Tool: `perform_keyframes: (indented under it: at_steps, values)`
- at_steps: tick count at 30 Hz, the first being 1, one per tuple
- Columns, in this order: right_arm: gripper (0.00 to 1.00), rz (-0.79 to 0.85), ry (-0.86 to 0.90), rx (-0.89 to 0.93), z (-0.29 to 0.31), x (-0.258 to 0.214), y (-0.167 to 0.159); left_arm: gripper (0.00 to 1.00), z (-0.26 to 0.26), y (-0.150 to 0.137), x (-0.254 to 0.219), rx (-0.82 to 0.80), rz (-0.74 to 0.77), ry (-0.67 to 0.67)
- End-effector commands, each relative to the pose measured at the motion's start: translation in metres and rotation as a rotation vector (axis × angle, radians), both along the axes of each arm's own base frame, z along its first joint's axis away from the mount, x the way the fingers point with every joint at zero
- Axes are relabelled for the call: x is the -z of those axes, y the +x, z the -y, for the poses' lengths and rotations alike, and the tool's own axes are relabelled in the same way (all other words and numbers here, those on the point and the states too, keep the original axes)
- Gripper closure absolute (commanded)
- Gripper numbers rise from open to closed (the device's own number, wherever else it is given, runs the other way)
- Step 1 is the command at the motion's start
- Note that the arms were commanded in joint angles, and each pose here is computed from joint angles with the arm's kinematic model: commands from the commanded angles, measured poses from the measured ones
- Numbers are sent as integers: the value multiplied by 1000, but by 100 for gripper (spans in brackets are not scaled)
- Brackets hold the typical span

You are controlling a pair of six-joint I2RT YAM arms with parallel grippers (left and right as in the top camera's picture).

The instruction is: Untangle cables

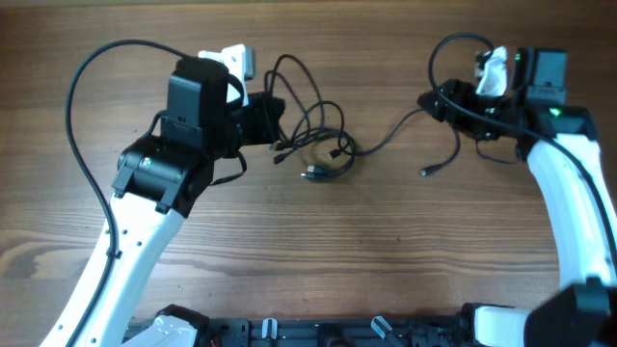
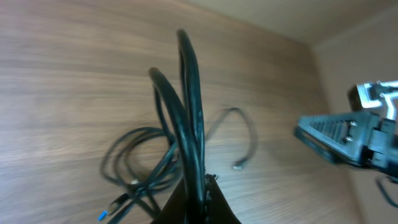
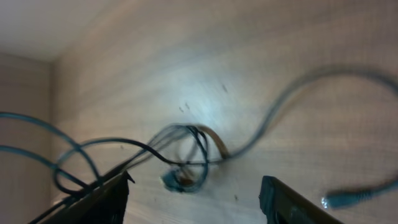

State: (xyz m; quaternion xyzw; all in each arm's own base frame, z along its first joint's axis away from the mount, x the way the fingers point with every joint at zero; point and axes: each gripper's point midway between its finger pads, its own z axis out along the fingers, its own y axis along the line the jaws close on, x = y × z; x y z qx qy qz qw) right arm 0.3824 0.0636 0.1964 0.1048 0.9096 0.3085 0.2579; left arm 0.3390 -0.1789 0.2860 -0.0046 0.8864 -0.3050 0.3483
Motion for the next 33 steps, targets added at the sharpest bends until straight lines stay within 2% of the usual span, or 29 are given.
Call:
perform_keyframes:
  at_steps: [1, 11, 18, 22, 24, 29, 33]
  values:
    - [29, 104, -23, -17, 0, -30, 1, 96, 26, -18, -21, 167, 8, -133]
    - [29, 101, -47, -68, -6, -26, -5, 96, 22, -19, -12, 139, -33, -116]
    - [26, 169, 24, -277, -71, -40, -17, 96, 24, -12, -22, 141, 23, -131]
    - [17, 263, 37, -413, -113, -51, -22, 96, 43, -24, -40, 270, 48, -221]
    - [14, 353, 82, -543, -138, -65, -32, 96, 54, -32, -55, 352, 80, -283]
    - [13, 349, 24, -548, -142, -50, -24, 96, 60, -34, -70, 366, 62, -374]
    - [14, 375, 18, -557, -148, -36, -5, 96, 65, -40, -78, 390, 31, -432]
